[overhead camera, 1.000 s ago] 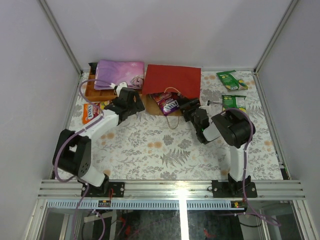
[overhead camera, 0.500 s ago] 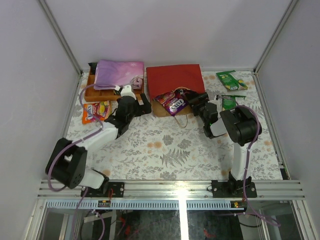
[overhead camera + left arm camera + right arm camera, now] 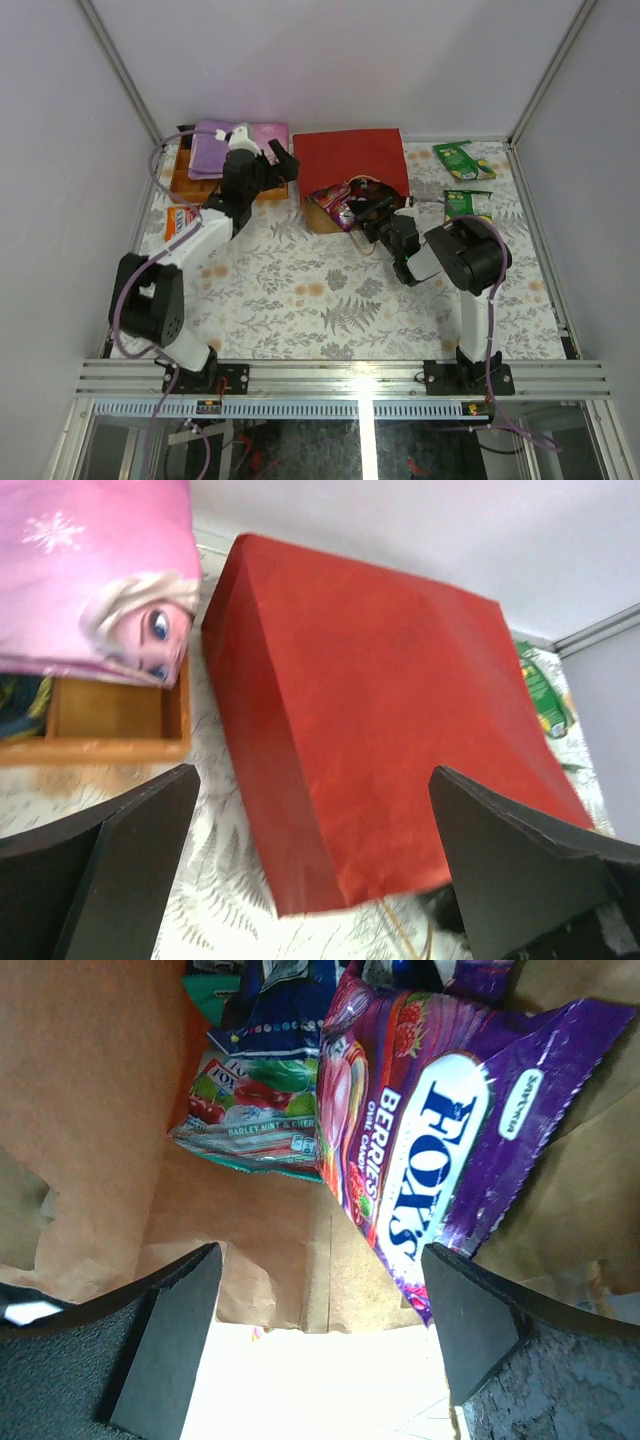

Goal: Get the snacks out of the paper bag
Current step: Adjust the paper bag at the center of the board.

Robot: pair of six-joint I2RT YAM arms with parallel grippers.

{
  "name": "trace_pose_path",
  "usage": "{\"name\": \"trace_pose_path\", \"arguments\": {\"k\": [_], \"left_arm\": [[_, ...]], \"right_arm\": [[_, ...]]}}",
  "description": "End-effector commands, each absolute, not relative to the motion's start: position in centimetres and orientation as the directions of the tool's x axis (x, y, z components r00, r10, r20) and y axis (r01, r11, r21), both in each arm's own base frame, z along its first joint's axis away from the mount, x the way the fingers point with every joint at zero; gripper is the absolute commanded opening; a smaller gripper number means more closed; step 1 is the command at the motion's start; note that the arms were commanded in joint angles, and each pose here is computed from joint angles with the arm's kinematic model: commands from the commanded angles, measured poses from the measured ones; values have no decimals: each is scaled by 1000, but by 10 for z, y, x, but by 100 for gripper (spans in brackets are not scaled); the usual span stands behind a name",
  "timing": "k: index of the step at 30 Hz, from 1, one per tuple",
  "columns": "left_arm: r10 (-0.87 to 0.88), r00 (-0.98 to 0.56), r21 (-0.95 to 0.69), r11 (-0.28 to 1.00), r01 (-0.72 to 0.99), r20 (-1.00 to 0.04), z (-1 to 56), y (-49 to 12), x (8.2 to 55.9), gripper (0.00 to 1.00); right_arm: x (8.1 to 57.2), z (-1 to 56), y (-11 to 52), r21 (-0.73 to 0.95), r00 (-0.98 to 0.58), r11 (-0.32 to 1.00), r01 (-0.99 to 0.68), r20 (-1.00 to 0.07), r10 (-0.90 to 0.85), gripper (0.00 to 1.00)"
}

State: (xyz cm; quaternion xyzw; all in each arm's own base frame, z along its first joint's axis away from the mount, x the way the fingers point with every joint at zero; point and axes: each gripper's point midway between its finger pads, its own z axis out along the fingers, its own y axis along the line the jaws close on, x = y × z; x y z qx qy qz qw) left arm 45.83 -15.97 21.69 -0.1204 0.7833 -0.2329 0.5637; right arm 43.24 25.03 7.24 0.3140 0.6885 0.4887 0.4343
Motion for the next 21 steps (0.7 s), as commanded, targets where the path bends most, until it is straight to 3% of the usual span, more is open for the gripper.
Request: {"name": "trace_pose_path", "arguments": {"k": [1,7,13,18,21], "left_arm": [[-497,-472,-615,778,129,-728,209,-177,487,100],[-473,-596,-643,759,98,-649,178,-199,515,100],[-475,-624,-627,779,31,-621,157,-200,514,100],[-464,-639,-629,776,39,-613,154,-212,505,94],[-459,-638,-625,779,44,-618,155,-216,504,84]], "right_arm": [[440,93,261,948,-388,312,-55,-309,869,89],[436,87,254,943,-365,332,-22,-317,875,88],[434,83,245,936,-332,353,14,-328,884,89],[436,73,243,936,-313,350,47,-318,895,90],[440,69,241,940,-291,334,63,-303,907,90]]}}
